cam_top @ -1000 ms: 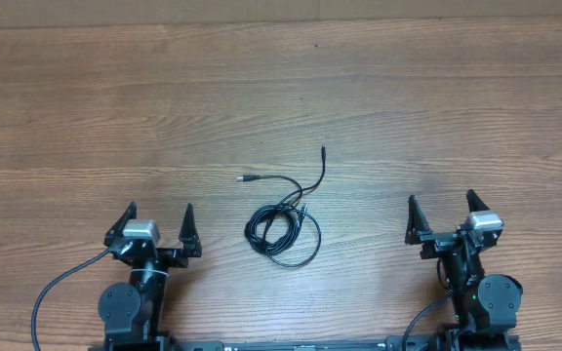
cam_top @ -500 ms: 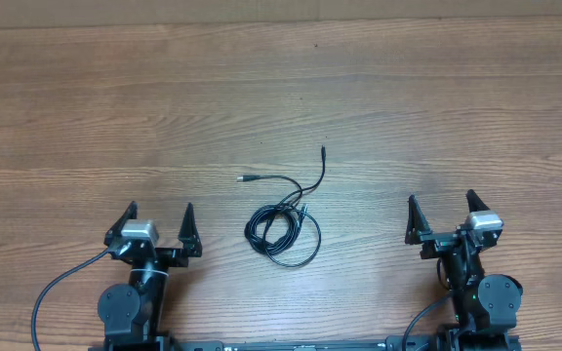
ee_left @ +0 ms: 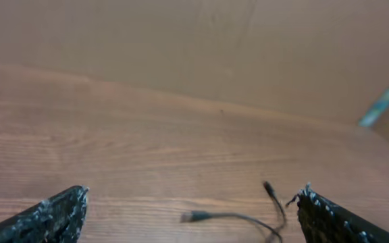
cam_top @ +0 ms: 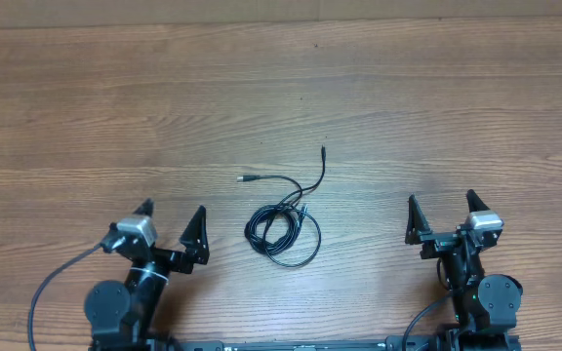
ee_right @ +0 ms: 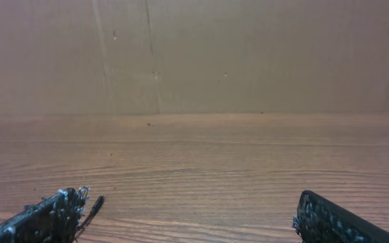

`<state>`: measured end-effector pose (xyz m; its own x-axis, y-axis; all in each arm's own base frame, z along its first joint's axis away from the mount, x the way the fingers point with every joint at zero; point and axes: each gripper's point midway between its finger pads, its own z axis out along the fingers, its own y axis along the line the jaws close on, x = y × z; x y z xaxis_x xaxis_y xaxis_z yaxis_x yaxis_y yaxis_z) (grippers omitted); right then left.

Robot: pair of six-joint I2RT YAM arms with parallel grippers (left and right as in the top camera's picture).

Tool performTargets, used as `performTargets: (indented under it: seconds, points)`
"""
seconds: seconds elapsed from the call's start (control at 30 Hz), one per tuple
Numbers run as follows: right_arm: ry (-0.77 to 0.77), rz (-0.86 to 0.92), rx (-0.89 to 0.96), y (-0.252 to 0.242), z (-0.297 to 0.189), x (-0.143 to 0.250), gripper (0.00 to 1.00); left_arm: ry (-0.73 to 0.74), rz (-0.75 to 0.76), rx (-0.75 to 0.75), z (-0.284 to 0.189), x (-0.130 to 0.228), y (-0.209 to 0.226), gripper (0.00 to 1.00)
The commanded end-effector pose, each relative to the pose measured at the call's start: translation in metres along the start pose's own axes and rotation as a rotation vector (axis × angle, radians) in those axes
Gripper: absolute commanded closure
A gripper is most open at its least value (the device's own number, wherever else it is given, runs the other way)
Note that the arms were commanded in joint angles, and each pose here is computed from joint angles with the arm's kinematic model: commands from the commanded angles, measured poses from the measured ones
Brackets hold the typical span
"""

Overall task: Untangle cables
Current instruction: 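Move the left gripper forward over the tangled black cable bundle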

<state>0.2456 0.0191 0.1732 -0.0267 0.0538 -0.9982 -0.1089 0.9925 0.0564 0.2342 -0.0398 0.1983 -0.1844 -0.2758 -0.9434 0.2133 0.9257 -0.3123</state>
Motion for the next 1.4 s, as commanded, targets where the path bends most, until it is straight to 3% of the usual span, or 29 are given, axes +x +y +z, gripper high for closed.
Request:
performTargets:
  seconds: [0.0, 0.2, 0.43, 0.6, 0.77, 0.93, 1.03, 1.17, 1.37]
  points:
    - [-0.004, -0.004, 0.006, -0.001, 0.000, 0.002, 0.00, 0.069, 0.025, 0.045, -0.001, -0.020, -0.017, 0.00]
    - [-0.004, -0.004, 0.006, -0.001, 0.000, 0.002, 0.00, 0.205, 0.068, 0.074, 0.008, -0.046, -0.030, 0.00]
    - [-0.004, -0.004, 0.006, -0.001, 0.000, 0.002, 0.00, 0.346, 0.009, 0.129, 0.021, -0.068, -0.046, 0.01]
    - [-0.004, -0.004, 0.006, -0.001, 0.000, 0.002, 0.00, 0.442, -0.072, 0.335, 0.024, -0.055, -0.075, 0.01]
    - [-0.004, -0.004, 0.006, -0.001, 0.000, 0.002, 0.00, 0.492, -0.174, 0.357, 0.037, -0.048, -0.075, 0.00]
    - [-0.004, -0.004, 0.006, -0.001, 0.000, 0.002, 0.00, 0.550, -0.349, 0.228, 0.052, -0.036, -0.056, 0.00]
    - [-0.004, -0.004, 0.006, -0.001, 0.000, 0.002, 0.00, 0.575, -0.369, 0.121, 0.057, -0.026, -0.042, 0.05]
    - [-0.004, -0.004, 0.006, -0.001, 0.000, 0.002, 0.00, 0.629, -0.337, -0.042, 0.058, -0.013, -0.029, 0.15]
    - [-0.004, -0.004, 0.006, -0.001, 0.000, 0.002, 0.00, 0.730, -0.167, -0.237, 0.056, 0.000, -0.025, 0.18]
